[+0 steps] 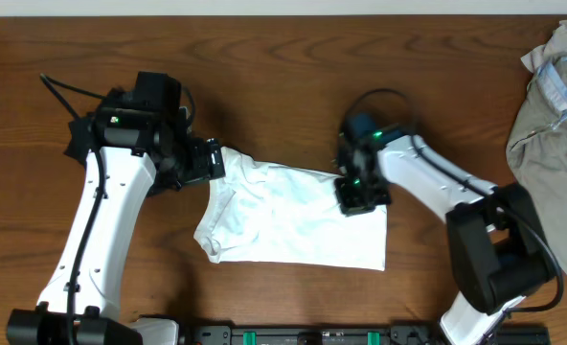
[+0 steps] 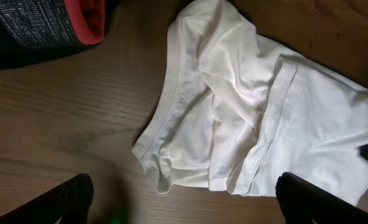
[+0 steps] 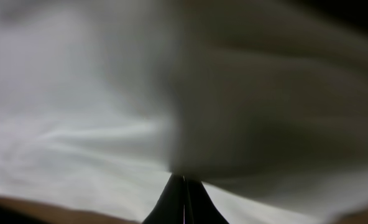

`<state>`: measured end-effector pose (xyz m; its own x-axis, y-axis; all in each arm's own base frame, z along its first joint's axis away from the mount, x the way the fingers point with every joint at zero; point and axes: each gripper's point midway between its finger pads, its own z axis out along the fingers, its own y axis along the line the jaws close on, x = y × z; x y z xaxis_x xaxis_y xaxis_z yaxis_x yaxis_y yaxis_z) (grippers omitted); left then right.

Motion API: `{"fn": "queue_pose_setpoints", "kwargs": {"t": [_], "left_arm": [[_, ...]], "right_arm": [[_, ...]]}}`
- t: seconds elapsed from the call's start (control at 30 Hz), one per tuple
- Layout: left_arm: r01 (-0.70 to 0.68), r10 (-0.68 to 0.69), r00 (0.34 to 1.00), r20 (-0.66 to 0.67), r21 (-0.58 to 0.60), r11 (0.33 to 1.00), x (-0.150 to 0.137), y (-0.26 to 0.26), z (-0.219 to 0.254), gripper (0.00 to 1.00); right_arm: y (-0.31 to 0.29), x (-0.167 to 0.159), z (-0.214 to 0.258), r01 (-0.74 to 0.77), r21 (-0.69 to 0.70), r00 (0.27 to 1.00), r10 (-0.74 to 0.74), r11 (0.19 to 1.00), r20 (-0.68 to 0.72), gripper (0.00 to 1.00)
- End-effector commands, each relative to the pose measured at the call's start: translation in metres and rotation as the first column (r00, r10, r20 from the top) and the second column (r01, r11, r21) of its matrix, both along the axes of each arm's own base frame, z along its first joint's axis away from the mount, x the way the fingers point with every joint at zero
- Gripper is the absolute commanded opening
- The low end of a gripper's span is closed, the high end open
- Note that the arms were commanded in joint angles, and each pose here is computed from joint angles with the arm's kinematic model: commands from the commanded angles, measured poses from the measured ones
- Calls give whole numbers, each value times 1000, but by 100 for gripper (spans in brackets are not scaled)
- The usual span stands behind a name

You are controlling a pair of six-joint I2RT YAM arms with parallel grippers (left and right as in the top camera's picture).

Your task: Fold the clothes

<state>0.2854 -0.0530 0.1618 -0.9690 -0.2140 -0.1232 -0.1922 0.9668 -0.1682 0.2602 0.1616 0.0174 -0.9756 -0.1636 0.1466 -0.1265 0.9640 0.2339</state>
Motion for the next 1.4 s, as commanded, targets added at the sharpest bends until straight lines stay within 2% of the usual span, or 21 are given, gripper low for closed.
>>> {"fn": "queue_pose_setpoints", "kwargs": {"t": [0.0,0.1,0.43,0.5,0.6,0.7,0.8,0.97,1.1,1.2,1.37], "left_arm": [[-7,8,1000,-27,14,1000,-2,3,-7,96],[-8,8,1000,-27,14,1000,-2,3,-7,97],[-6,6,1000,-21,1,1000,-1,1,-6,98],[-2,2,1000,-23,-20,1000,-1,-2,-6,100],[7,-9,1000,-20,-76,997,0,-13,-5,99],[10,-13,1000,-27,-122,992,-1,-20,-13,99],[11,-20,998,-57,-161,987,-8,-27,-31,98],[16,-30,997,-66,-202,979,-16,-33,-74,98],[25,-33,999,-38,-203,979,-19,-32,-104,98],[108,-105,994,28,-230,967,-17,-39,-118,98],[198,-181,978,101,-199,960,-9,-38,-130,98]], "right_arm": [[-40,6,-5,90,-124,996,-87,988,30,3],[-67,4,-16,158,-203,988,-153,966,37,4],[-109,-11,-36,285,-229,956,-294,931,-3,4],[-107,-7,-33,270,-160,961,-277,950,-20,7],[-78,1,-20,156,88,988,-154,984,-28,19],[-57,11,4,87,279,995,-98,956,27,28],[-49,23,32,45,378,989,-94,925,111,34],[-54,38,82,0,406,953,-123,914,278,47],[-57,39,113,-39,400,913,-131,916,388,54],[-59,38,130,-60,387,885,-130,920,446,57],[-59,33,143,-74,385,869,-130,920,477,58]]}}
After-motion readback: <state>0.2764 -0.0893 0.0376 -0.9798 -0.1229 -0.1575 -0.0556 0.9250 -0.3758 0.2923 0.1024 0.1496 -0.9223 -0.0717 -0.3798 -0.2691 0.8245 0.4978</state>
